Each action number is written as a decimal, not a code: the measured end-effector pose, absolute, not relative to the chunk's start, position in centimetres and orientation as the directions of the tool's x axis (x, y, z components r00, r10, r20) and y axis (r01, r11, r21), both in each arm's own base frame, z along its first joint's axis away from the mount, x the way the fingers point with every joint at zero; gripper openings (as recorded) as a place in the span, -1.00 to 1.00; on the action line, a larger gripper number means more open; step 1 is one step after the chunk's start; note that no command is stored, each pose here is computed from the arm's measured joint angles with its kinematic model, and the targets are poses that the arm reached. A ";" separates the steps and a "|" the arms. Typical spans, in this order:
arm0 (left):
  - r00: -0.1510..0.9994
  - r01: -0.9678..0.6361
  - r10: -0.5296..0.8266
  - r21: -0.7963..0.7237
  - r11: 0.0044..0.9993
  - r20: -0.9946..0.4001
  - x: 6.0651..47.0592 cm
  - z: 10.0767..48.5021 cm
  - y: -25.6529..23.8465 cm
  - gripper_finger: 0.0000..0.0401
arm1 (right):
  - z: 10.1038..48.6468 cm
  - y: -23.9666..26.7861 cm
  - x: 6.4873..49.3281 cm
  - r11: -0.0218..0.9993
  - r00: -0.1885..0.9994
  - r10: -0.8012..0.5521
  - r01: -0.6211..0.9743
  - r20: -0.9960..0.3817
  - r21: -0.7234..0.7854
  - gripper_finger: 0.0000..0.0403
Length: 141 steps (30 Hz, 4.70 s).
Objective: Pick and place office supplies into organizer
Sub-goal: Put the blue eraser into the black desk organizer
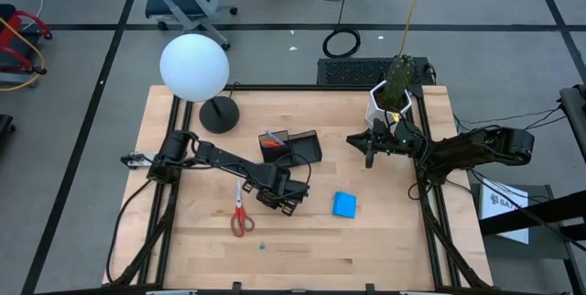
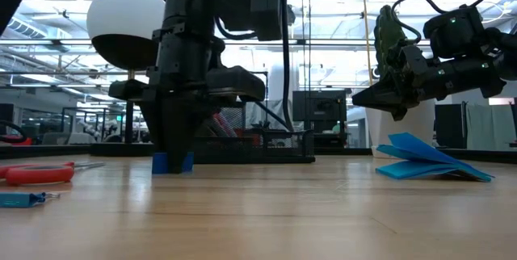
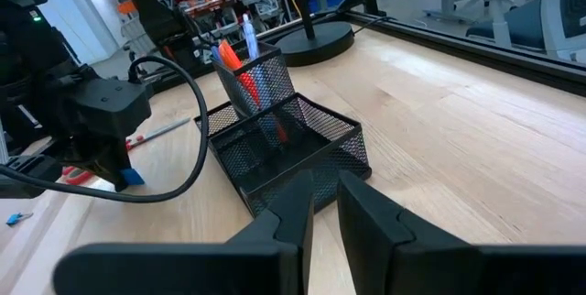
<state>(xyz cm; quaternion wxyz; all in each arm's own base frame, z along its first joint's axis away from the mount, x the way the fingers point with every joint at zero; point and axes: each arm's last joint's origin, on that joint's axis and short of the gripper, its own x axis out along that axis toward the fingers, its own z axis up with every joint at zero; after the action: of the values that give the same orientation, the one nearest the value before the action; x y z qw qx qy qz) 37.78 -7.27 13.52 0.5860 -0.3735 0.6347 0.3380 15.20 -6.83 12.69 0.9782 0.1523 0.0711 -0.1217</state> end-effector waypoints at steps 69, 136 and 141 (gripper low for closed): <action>0.269 -0.797 0.123 -0.149 0.585 -0.955 35.9 23.9 3.8 -0.57 | 12.7 -6.8 15.2 0.925 0.961 -0.217 0.259 -0.173 0.280 -0.76; 0.102 -0.888 0.159 -0.018 0.460 -0.982 34.2 23.6 5.6 -0.37 | 12.7 -6.8 15.2 0.924 0.961 -0.217 0.259 -0.173 0.280 -0.76; 0.083 -0.887 0.141 -0.008 0.461 -0.987 34.5 22.8 5.6 -0.37 | 12.7 -6.8 15.2 0.924 0.961 -0.217 0.259 -0.173 0.280 -0.76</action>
<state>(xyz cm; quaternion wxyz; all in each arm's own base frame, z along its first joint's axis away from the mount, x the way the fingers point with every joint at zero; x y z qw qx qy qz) 34.52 5.56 22.78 0.6532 -0.3385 0.5512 0.3936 15.21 -6.83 12.73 0.9785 0.1518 0.0695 -0.1215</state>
